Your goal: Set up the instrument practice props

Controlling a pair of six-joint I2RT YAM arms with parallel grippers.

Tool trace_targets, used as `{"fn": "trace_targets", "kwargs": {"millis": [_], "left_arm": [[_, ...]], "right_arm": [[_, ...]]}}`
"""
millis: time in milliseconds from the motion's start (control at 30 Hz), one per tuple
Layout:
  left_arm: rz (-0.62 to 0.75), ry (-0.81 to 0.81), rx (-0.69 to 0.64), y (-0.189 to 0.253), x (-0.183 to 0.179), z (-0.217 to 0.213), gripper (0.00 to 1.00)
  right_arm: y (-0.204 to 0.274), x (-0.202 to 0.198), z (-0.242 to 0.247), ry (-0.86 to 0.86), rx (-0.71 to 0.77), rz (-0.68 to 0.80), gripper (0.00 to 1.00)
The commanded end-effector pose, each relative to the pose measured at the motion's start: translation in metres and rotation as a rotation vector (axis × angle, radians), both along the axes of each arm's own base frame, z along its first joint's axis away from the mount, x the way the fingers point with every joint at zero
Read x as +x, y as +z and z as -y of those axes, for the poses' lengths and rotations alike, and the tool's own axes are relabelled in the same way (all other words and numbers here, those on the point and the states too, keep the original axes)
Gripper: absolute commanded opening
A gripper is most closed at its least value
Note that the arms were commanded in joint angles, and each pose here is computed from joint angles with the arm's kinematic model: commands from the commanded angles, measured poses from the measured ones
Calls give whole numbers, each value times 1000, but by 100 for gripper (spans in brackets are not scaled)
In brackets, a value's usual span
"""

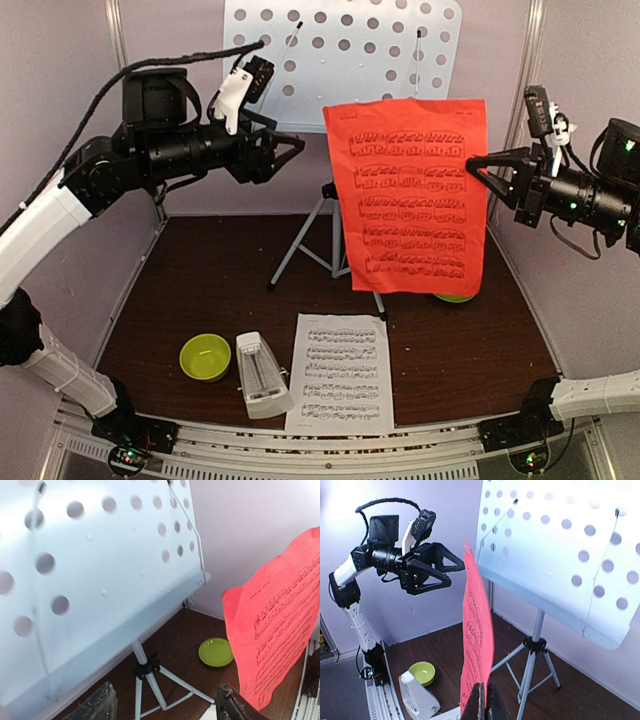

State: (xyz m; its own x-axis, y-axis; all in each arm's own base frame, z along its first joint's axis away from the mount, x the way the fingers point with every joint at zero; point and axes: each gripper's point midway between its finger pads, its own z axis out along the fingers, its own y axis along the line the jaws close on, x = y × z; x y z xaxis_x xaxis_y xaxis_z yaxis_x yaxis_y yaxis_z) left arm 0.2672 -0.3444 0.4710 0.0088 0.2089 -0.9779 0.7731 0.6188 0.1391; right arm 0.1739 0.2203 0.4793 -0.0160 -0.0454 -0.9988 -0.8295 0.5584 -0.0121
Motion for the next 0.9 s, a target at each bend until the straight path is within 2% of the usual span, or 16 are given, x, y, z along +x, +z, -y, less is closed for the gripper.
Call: {"fn": "trace_targets", "kwargs": {"millis": [0, 233, 400, 667, 867], "left_arm": [[72, 109, -87, 50, 9, -17, 70], [196, 322, -125, 94, 29, -38, 71], [258, 389, -54, 100, 46, -29, 71], [356, 556, 35, 108, 71, -33, 66], [386, 583, 71, 109, 80, -29, 60]], "right_arm": [[64, 2, 5, -35, 126, 130, 0], [130, 17, 10, -114, 254, 252, 0], [165, 37, 9, -195, 327, 294, 0], [191, 64, 6, -276, 397, 306, 0], [206, 87, 9, -360, 451, 287, 0]]}}
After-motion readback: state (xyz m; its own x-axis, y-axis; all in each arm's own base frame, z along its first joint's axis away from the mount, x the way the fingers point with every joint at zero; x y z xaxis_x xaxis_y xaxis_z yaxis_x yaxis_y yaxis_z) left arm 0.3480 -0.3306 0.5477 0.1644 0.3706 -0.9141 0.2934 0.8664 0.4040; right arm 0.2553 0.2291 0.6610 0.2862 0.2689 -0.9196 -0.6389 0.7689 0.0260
